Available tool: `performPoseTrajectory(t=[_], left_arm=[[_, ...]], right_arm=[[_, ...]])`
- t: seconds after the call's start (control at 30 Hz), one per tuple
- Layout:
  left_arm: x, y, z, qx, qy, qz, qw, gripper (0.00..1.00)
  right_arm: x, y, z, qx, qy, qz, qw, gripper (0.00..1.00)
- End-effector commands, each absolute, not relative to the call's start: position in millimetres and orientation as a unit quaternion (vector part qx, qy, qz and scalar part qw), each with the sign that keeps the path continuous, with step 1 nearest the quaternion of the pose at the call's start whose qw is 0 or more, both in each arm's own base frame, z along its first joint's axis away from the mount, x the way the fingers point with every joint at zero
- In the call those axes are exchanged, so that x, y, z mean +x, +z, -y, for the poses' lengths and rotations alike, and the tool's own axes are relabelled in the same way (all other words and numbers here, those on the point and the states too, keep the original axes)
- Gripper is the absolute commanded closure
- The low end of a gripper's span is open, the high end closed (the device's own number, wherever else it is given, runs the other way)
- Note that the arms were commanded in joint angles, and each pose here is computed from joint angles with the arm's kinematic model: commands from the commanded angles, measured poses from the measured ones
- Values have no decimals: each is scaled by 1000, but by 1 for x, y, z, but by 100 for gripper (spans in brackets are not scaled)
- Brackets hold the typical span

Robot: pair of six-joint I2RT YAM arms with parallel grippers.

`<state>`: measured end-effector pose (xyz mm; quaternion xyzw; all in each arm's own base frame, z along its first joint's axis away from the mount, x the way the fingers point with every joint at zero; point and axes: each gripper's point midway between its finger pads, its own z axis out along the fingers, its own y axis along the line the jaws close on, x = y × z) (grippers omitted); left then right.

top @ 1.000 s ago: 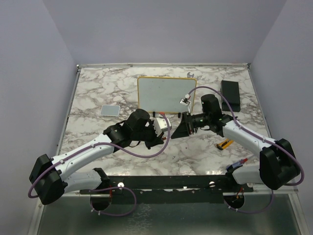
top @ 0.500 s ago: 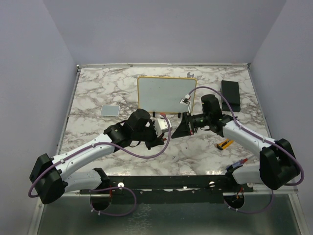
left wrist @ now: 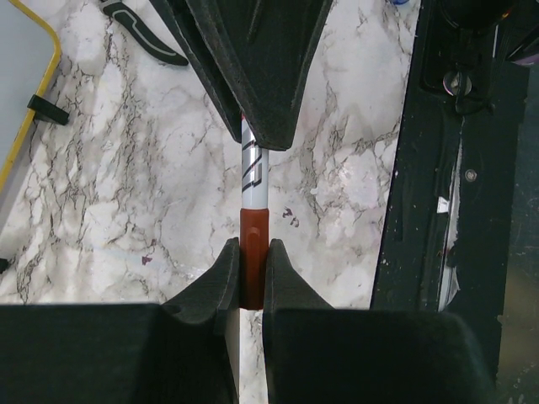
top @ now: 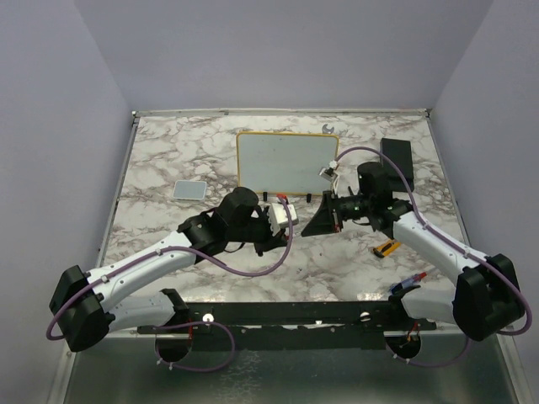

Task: Write a sentence on the whiteboard
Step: Open the whiteboard marker at the center of the board, then place the pen cap at the center of the board.

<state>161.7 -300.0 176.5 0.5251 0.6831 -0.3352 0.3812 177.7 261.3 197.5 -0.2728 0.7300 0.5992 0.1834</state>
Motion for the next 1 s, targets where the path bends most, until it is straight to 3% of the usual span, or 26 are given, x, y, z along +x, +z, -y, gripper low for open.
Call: performPoseTrajectory(t=[0.0, 0.73, 0.97], left_arm=[[158, 162, 284, 524, -311, -708, 356, 100], [160, 160, 277, 516, -299, -715, 364, 100], [168, 159, 268, 501, -271, -731, 375, 100]], right_arm=[[182, 204, -251, -280, 591, -729, 204, 100], [200, 223, -229, -260, 578, -730, 255, 100], [216, 216, -220, -234, 528, -769, 275, 100]])
